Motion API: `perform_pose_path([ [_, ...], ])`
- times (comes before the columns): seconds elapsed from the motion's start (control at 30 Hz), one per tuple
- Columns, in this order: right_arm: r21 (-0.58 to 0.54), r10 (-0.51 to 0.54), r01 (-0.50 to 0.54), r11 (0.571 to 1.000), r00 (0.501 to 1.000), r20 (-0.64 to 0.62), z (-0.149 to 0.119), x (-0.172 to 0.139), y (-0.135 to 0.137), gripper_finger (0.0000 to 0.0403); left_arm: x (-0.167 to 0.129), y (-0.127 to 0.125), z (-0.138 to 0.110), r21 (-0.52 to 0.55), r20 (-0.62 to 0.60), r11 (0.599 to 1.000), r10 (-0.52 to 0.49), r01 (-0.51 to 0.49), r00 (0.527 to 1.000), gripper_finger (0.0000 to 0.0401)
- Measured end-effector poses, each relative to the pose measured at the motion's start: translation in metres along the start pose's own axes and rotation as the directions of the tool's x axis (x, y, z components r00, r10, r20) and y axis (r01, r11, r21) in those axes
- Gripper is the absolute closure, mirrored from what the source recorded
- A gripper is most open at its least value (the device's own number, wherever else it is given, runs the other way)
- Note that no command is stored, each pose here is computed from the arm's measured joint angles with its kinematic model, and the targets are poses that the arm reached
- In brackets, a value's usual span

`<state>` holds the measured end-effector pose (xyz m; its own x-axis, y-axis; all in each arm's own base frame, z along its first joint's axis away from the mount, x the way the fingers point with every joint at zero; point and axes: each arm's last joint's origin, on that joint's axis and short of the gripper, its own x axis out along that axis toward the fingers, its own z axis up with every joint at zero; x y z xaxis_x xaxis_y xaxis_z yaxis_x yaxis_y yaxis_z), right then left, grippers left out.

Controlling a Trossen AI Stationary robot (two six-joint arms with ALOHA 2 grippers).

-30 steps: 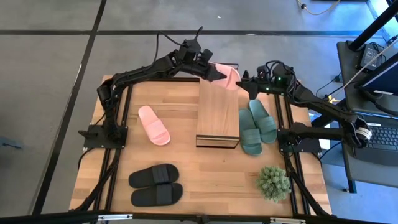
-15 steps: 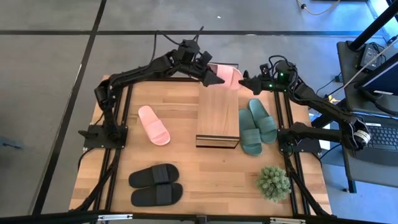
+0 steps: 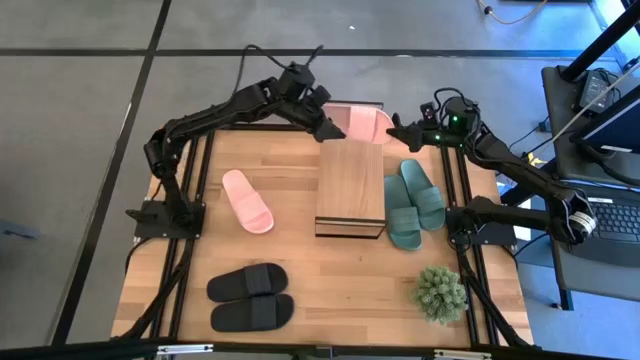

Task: Pick and place slides into the shelf
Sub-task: Put the right pink slide on the shelf

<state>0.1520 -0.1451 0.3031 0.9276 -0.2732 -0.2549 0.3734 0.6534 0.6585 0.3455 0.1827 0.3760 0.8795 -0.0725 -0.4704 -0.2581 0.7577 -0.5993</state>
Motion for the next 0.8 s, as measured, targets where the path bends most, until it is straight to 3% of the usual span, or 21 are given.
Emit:
perform_pose_path([
  [0.17, -0.014, -0.008, 0.008, 1.0, 1.0, -0.008, -0.001, 0.0, -0.001, 0.0356, -0.035, -0.02, -0.004, 0.024, 0.017, 0.999, 0.041, -0.042, 0.999, 0.0204],
  [0.4, 0.06, -0.031, 0.03, 0.998, 0.999, 0.013, 0.003, -0.002, -0.007, 0.0356, -0.083, -0.044, -0.024, 0.071, 0.039, 0.955, 0.287, -0.289, 0.957, 0.0204],
  [0.63, 0.155, -0.076, 0.072, 0.985, 0.997, 0.019, 0.008, 0.005, -0.022, 0.0356, -0.099, -0.076, -0.039, 0.296, 0.095, 0.895, 0.32, -0.334, 0.942, 0.0204],
  [0.8, 0.199, -0.066, 0.074, 0.977, 0.997, -0.05, 0.013, 0.017, -0.036, 0.0356, -0.086, -0.09, -0.056, 0.441, 0.083, 0.835, 0.327, -0.329, 0.941, 0.0204],
])
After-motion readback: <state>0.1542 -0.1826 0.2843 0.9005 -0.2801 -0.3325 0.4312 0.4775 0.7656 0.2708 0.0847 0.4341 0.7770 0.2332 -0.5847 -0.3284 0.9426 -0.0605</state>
